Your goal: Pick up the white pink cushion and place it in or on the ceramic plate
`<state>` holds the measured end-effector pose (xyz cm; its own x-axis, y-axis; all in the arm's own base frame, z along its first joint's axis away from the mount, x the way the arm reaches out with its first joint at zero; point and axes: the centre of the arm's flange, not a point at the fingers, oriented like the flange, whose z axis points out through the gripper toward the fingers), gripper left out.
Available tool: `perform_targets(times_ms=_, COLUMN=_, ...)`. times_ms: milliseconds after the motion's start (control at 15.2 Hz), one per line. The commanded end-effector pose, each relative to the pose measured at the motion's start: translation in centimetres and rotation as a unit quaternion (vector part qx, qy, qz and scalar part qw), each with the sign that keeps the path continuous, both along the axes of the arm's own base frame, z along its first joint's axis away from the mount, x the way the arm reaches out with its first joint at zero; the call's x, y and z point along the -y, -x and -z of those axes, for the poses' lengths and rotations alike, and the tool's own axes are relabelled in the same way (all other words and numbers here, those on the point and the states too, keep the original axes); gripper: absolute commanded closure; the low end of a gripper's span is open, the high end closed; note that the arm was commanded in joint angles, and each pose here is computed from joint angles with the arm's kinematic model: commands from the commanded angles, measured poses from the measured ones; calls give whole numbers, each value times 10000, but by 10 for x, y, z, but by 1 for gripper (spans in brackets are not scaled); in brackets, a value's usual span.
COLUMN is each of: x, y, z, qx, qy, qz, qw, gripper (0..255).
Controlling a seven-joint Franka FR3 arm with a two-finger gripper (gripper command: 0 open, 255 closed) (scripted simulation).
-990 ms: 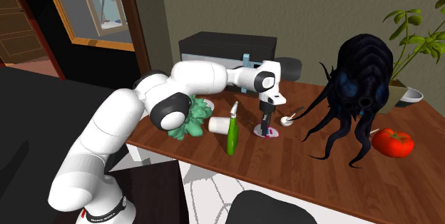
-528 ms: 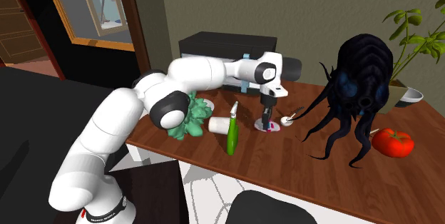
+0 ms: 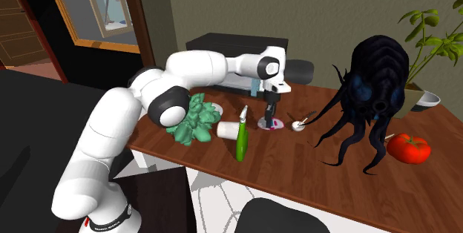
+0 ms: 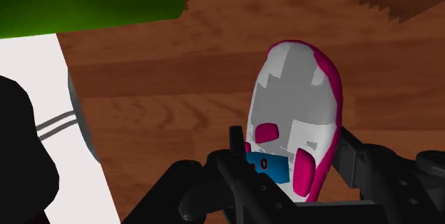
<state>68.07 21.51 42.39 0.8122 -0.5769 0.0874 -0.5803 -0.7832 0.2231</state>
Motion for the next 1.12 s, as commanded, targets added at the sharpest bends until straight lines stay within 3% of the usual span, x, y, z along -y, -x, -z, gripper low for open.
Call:
perform_targets(times_ms=0, x=-20, y=18, z=1, qx=-1, qy=2, qz=3, qw=10000, gripper=255)
perform_targets(times_ms=1056, x=-176, y=160, z=-4, qx=-1, qy=2, qz=3, qw=10000, gripper=255)
